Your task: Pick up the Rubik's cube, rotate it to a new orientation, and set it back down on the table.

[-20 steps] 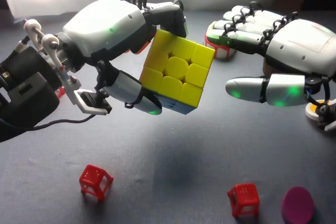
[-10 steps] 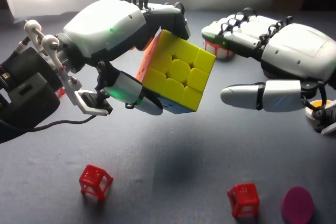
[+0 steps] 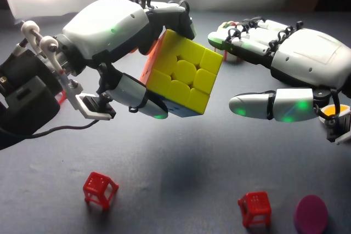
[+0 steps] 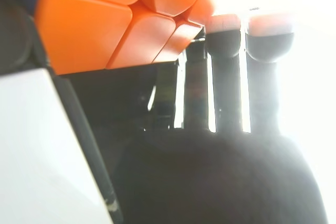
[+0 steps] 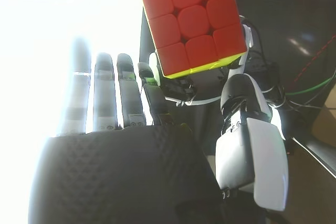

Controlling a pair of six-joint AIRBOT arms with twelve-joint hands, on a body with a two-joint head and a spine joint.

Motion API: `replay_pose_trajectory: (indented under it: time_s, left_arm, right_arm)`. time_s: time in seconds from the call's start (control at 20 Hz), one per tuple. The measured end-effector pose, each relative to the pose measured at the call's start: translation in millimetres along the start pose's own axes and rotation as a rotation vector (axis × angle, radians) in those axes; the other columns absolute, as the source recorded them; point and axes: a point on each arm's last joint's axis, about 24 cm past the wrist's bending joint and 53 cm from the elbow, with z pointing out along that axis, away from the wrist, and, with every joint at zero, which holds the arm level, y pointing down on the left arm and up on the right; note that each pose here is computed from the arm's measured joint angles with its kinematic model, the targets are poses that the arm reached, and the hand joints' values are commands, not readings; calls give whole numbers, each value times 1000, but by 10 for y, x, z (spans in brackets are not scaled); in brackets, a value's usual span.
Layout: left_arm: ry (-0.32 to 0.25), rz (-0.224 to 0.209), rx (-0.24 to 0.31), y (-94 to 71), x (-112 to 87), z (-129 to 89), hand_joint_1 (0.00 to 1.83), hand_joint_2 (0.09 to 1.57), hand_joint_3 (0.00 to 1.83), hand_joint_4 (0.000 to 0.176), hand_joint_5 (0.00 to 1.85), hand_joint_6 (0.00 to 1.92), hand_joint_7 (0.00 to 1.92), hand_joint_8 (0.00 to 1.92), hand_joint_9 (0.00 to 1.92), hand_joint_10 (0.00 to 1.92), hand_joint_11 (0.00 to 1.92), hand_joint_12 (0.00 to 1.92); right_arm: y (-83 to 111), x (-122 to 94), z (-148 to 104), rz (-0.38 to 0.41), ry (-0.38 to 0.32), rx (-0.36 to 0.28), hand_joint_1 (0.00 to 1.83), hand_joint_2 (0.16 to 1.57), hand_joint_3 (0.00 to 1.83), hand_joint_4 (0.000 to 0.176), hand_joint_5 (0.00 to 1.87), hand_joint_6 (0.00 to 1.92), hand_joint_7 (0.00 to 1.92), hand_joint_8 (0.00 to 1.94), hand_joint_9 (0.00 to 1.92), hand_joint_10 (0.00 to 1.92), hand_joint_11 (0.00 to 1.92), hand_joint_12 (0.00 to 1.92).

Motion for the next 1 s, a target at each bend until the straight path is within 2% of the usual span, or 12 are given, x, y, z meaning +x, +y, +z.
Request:
replay_pose_trajectory:
  time_s: [0.1,0.15,0.2,0.3,0.4,0.5,0.55,0.7,0.85,0.9,0.95,1.0]
  left_arm:
    - [2,0,-2,6,5,-7,1170,1220,0,0,938,1068,943,1823,1066,1919,1155,1921]
    - [2,1,-2,8,6,-11,1213,1275,0,0,879,1041,814,1674,1080,1921,1167,1921]
    - [2,1,-1,3,3,-11,1205,1307,0,0,821,1163,763,1660,1066,1921,1153,1921]
    - [2,2,2,-6,4,-14,1154,1342,0,0,747,1387,719,1614,1101,1921,1186,1921]
    - [0,3,8,-23,0,-14,1169,1341,0,0,781,1306,693,1684,1136,1921,1217,1921]
    - [-3,-2,18,-56,5,-14,1208,1318,0,0,792,1159,764,1673,1148,1921,1243,1921]
    - [-1,1,24,-74,10,-16,1152,1256,0,0,868,1202,1055,1871,1286,1921,1378,1921]
    - [-1,3,27,-82,11,-16,1149,1219,0,0,920,1168,1049,1921,1189,1921,1301,1921]
    - [-2,2,26,-78,7,-17,1154,1211,0,0,935,1150,1054,1921,1180,1921,1306,1921]
    - [-4,0,23,-70,4,-19,1212,1253,0,0,911,1056,863,1613,1000,1921,1129,1921]
    - [-5,-1,21,-66,2,-18,1204,1256,0,0,852,1188,888,1380,1002,1765,1070,1894]
    - [-5,-1,20,-63,1,-19,1222,1256,0,0,880,1084,865,1442,989,1822,1065,1916]
  right_arm:
    - [-6,-9,0,3,-4,2,0,1164,0,0,114,22,77,8,40,9,0,280]
    - [-18,-22,-2,0,-6,4,0,1166,1,0,132,26,97,13,56,15,0,257]
    - [-33,-34,-3,4,-10,9,0,1168,1,0,133,22,77,2,13,20,0,51]
    - [-74,-82,-7,14,-25,22,0,1172,3,0,95,4,78,2,24,30,0,1]
    - [-110,-90,-11,14,-25,33,0,1194,11,0,164,33,169,36,101,64,28,14]
    - [-146,-68,-23,13,-17,44,0,1211,0,0,222,11,252,7,178,128,0,803]
    - [-168,-44,-24,10,-7,54,0,1204,0,0,122,3,163,1,129,108,0,896]
    - [-161,-14,-24,0,6,51,0,1192,0,0,0,0,5,0,16,45,0,639]
    - [-118,34,-19,-5,19,39,0,1189,0,0,0,0,33,6,92,81,0,1094]
    - [-90,63,-16,-9,27,31,0,1194,2,0,0,0,6,0,81,79,0,1139]
    - [-61,91,-13,-11,35,23,0,1191,0,0,0,0,17,6,100,89,0,1144]
    - [-29,117,-10,-11,40,15,0,1212,6,0,23,8,108,32,133,120,0,1237]
